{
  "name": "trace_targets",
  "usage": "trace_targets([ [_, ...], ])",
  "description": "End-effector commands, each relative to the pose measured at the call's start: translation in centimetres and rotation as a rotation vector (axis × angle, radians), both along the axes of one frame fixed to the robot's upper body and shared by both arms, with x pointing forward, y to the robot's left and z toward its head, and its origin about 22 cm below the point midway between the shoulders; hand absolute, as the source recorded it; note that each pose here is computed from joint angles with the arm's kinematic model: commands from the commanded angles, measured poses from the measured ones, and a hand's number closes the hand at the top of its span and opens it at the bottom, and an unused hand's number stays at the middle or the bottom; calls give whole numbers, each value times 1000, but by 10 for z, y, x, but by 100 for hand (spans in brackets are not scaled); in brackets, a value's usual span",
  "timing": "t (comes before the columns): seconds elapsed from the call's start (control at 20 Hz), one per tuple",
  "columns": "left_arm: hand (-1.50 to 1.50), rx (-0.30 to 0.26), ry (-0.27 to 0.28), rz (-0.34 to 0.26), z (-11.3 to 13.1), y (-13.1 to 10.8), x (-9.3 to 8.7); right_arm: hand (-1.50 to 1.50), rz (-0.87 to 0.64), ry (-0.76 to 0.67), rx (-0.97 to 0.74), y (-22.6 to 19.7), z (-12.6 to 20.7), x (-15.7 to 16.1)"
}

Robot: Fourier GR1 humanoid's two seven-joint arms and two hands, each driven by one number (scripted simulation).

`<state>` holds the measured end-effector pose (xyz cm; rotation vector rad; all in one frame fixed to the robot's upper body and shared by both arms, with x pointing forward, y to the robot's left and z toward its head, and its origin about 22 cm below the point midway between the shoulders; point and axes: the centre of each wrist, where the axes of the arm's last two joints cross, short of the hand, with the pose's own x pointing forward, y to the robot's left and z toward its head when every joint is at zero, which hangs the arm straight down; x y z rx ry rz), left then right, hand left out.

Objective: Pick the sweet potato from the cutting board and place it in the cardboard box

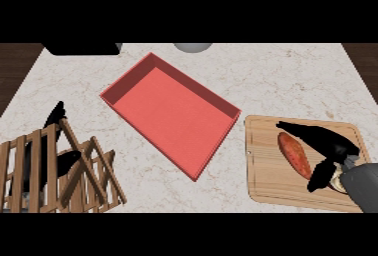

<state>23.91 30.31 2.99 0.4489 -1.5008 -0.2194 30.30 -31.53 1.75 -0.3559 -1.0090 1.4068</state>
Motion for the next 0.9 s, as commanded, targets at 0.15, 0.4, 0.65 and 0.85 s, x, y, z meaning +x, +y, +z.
trace_targets([
  [0.15,0,-43,56,-11,-18,-29,3,-150,38,15,-53,-4,2,-8],
  [0.4,0,-54,55,-20,-8,-16,6,150,15,57,-4,-2,-11,2],
  [0.65,0,-40,66,-5,-32,-13,3,150,27,-191,-53,-7,-17,0],
  [0.85,0,-62,45,-17,-19,-14,2,150,5,-254,-34,9,-25,12],
])
